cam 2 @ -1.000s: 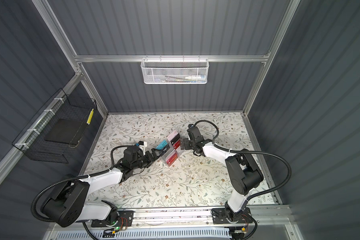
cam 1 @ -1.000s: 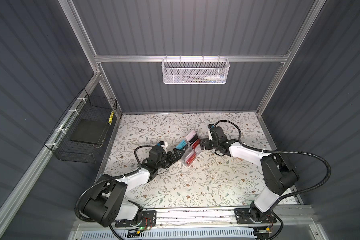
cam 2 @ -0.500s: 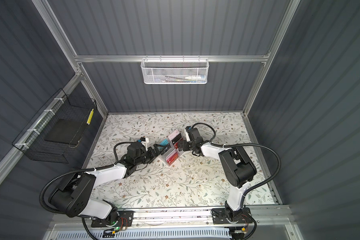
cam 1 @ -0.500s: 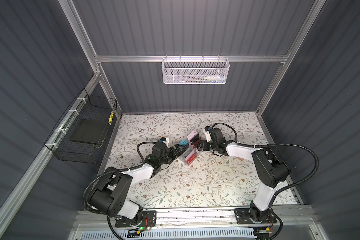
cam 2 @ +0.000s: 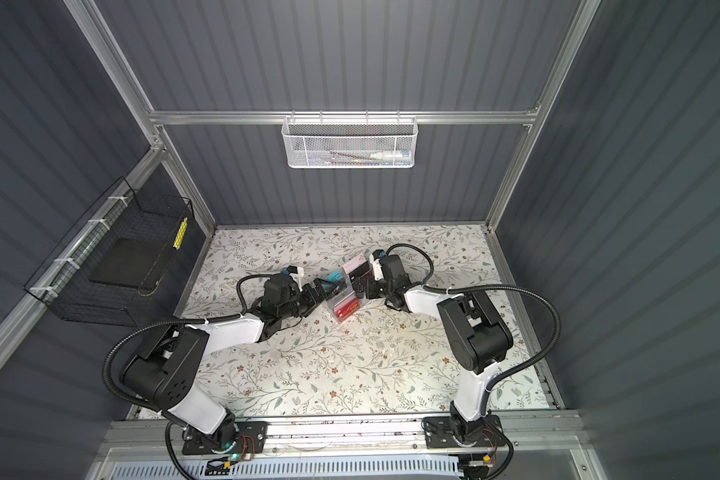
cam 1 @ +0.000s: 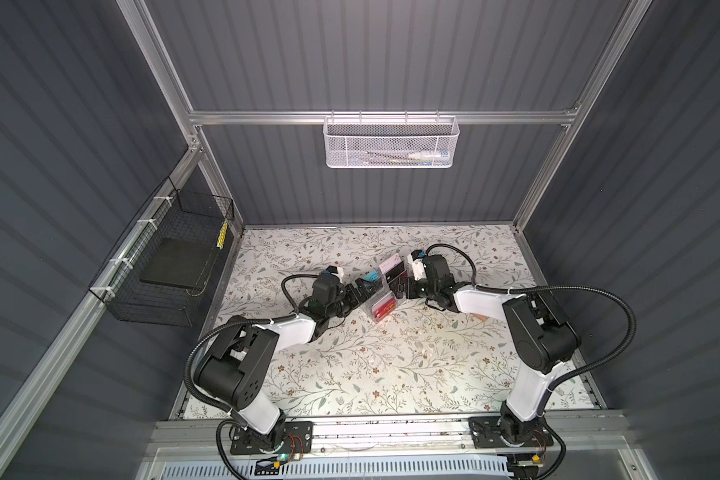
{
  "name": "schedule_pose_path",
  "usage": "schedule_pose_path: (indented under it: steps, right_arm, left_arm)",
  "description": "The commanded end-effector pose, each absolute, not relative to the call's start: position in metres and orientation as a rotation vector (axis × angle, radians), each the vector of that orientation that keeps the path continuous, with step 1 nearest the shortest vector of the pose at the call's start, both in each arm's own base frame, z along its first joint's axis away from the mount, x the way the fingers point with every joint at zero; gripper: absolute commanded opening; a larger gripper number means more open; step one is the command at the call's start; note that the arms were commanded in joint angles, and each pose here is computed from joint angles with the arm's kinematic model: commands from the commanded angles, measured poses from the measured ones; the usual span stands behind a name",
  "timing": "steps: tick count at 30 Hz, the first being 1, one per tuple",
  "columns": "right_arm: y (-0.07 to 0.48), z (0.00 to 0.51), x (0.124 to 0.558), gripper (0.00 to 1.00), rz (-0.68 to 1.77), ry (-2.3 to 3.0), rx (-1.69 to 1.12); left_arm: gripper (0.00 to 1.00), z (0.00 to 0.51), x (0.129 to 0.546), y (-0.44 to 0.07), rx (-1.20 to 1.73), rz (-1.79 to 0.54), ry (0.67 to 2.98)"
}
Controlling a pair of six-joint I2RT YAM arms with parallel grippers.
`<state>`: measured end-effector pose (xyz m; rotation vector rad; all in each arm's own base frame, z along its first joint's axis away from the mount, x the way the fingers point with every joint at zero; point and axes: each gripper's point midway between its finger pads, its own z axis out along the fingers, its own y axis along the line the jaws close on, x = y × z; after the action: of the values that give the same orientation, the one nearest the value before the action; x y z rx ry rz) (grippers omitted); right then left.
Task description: Take the credit cards out of the card holder
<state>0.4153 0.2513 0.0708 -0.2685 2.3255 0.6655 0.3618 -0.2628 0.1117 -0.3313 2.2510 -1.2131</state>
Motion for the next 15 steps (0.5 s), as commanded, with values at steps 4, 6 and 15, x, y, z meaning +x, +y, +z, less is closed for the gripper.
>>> schedule_pose_path:
  steps: [4, 6, 15]
  right_arm:
    - [0.254, 0.069, 0.393, 0.99, 0.748, 2.346, -0.245]
    - [0.252, 0.074, 0.39, 0.99, 0.74, 2.341, -0.243]
    - [0.201, 0.101, 0.405, 0.99, 0.512, 2.321, -0.119]
  left_arm:
    - [1.0, 0.121, 0.378, -0.266, -0.278, -1.161, 2.233]
    - [1.0, 0.12, 0.38, -0.263, -0.286, -1.149, 2.233]
    - [1.0, 0.119, 0.381, -0.246, -0.294, -1.094, 2.243]
